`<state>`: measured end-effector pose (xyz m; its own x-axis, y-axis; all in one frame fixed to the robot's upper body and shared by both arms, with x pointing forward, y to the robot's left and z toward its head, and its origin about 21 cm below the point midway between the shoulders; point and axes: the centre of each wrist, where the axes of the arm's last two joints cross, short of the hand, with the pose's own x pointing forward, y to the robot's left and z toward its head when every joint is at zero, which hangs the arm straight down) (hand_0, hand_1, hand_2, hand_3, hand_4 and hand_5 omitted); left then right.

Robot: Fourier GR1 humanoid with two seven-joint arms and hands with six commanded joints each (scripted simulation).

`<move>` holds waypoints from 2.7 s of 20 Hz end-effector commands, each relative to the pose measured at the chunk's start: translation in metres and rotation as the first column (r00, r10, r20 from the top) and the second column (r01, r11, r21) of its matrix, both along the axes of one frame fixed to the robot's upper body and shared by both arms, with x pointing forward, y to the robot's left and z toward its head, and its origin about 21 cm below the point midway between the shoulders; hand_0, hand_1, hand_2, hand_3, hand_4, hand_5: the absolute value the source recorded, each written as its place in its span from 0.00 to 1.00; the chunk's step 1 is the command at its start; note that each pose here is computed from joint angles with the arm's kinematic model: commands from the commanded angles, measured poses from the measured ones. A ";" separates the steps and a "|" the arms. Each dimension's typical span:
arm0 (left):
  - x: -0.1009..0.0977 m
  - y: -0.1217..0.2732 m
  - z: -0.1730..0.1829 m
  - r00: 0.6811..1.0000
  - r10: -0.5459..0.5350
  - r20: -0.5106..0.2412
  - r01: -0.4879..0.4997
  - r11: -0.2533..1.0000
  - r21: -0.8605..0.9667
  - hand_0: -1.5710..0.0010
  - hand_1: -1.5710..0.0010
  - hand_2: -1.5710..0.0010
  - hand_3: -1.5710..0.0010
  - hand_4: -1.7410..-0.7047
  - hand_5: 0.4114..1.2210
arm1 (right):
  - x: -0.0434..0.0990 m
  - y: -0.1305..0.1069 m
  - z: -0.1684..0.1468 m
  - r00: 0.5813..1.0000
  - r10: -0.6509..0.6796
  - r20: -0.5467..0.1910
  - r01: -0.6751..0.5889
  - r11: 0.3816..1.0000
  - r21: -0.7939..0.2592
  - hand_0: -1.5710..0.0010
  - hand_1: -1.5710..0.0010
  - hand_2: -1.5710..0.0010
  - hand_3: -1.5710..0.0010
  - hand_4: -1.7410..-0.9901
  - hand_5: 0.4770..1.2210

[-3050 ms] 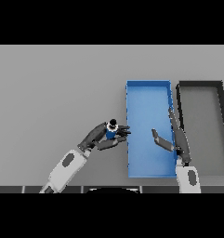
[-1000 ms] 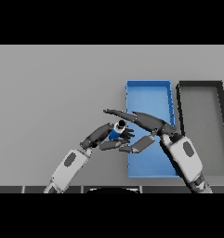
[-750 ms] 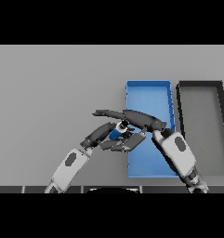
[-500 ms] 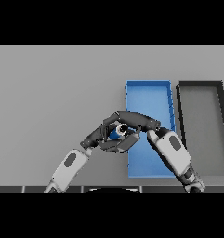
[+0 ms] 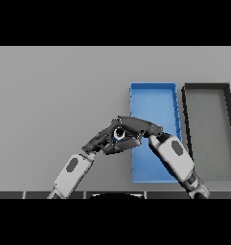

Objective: Pick up the blue pipe and place it into the blue bin.

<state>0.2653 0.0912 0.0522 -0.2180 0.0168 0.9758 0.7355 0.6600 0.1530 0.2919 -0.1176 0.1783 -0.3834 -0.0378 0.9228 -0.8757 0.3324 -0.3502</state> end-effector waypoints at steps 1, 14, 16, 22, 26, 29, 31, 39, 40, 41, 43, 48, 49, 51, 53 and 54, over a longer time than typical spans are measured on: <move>-0.001 0.002 0.000 1.000 0.002 0.007 -0.002 1.000 -0.011 0.00 0.00 0.00 0.09 0.01 1.00 | -0.002 0.006 -0.001 1.000 0.005 -0.002 -0.005 1.000 0.007 0.04 0.04 0.04 0.07 0.04 0.87; 0.004 0.012 0.001 0.998 -0.007 0.066 -0.002 0.990 0.138 0.80 0.82 0.83 0.84 0.67 0.65 | -0.012 0.004 0.003 0.998 -0.068 -0.020 0.068 0.997 0.031 0.00 0.00 0.00 0.00 0.00 0.99; 0.003 0.014 -0.002 0.999 0.005 0.032 -0.010 0.988 0.151 0.88 0.89 0.89 0.90 0.72 0.44 | -0.013 0.004 0.000 0.998 -0.064 -0.003 0.064 0.997 0.039 0.00 0.00 0.00 0.00 0.00 1.00; 0.000 0.016 -0.005 0.999 0.032 0.010 -0.033 0.986 0.164 0.97 0.97 0.97 0.97 0.77 0.13 | -0.010 0.003 -0.002 0.997 -0.067 -0.046 0.070 0.996 0.048 0.00 0.00 0.00 0.00 0.00 1.00; 0.001 0.015 -0.008 1.000 0.027 -0.005 -0.026 0.983 0.184 0.99 0.99 0.99 0.99 0.80 0.08 | -0.007 -0.001 0.019 0.990 -0.033 -0.138 0.049 0.992 0.115 0.00 0.00 0.00 0.00 0.00 1.00; 0.000 0.013 -0.011 0.999 0.035 -0.016 -0.032 0.978 0.204 0.99 0.99 0.99 0.99 0.80 0.05 | 0.000 -0.004 0.053 0.984 -0.013 -0.179 0.044 0.985 0.169 0.00 0.00 0.00 0.00 0.00 1.00; 0.001 0.014 -0.008 0.999 0.035 -0.013 -0.032 0.979 0.203 1.00 1.00 1.00 1.00 0.81 0.04 | 0.006 -0.008 0.083 0.988 0.021 -0.151 0.014 0.975 0.223 0.00 0.00 0.00 0.00 0.00 1.00; 0.004 0.021 -0.004 0.999 0.039 -0.018 -0.034 0.975 0.221 1.00 1.00 1.00 1.00 0.82 0.02 | 0.062 -0.056 0.158 0.949 -0.289 -0.125 0.314 0.885 0.344 0.00 0.00 0.00 0.00 0.00 1.00; 0.003 0.016 -0.005 0.999 0.043 -0.030 -0.035 0.973 0.229 1.00 1.00 1.00 1.00 0.82 0.01 | 0.069 -0.064 0.155 0.935 -0.324 -0.143 0.354 0.874 0.333 0.00 0.00 0.00 0.00 0.00 1.00; 0.006 0.016 -0.002 0.999 0.046 -0.023 -0.039 0.973 0.228 1.00 1.00 1.00 1.00 0.82 0.00 | 0.080 -0.076 0.152 0.914 -0.374 -0.158 0.406 0.855 0.323 0.00 0.00 0.00 0.00 0.00 1.00; -0.001 0.015 -0.006 0.999 0.032 -0.010 -0.030 0.975 0.222 1.00 1.00 1.00 1.00 0.83 0.00 | 0.093 -0.094 0.137 0.873 -0.458 -0.170 0.488 0.830 0.270 0.00 0.00 0.00 0.00 0.00 1.00; 0.002 0.020 -0.004 0.999 0.045 -0.006 -0.042 0.969 0.243 1.00 1.00 1.00 1.00 0.84 0.01 | 0.104 -0.135 0.084 0.776 -0.556 -0.297 0.616 0.770 0.165 0.00 0.00 0.00 0.00 0.00 1.00; 0.000 0.016 -0.003 0.999 0.035 -0.004 -0.033 0.971 0.237 1.00 1.00 1.00 1.00 0.85 0.01 | 0.102 -0.139 0.072 0.760 -0.575 -0.305 0.631 0.765 0.131 0.00 0.00 0.00 0.00 0.00 1.00; -0.003 0.020 -0.011 0.999 0.043 -0.015 -0.039 0.971 0.234 1.00 1.00 1.00 1.00 0.84 0.01 | 0.096 -0.148 0.050 0.712 -0.613 -0.341 0.671 0.738 0.075 0.00 0.00 0.00 0.00 0.00 1.00; -0.001 0.020 -0.008 0.999 0.049 -0.019 -0.043 0.973 0.227 1.00 1.00 1.00 1.00 0.83 0.01 | 0.089 -0.156 0.028 0.669 -0.638 -0.382 0.693 0.721 0.009 0.00 0.00 0.00 0.00 0.00 1.00; -0.001 0.018 -0.008 0.998 0.052 -0.021 -0.046 0.973 0.224 1.00 1.00 1.00 1.00 0.83 0.01 | 0.085 -0.159 0.017 0.639 -0.657 -0.401 0.711 0.703 -0.018 0.00 0.00 0.00 0.00 0.00 1.00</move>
<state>0.2641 0.1096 0.0441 -0.1876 -0.2119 0.9591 0.7089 0.6467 0.2815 0.3764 -0.2772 0.1950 0.0028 -0.0254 0.9997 -0.4272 0.9038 0.0242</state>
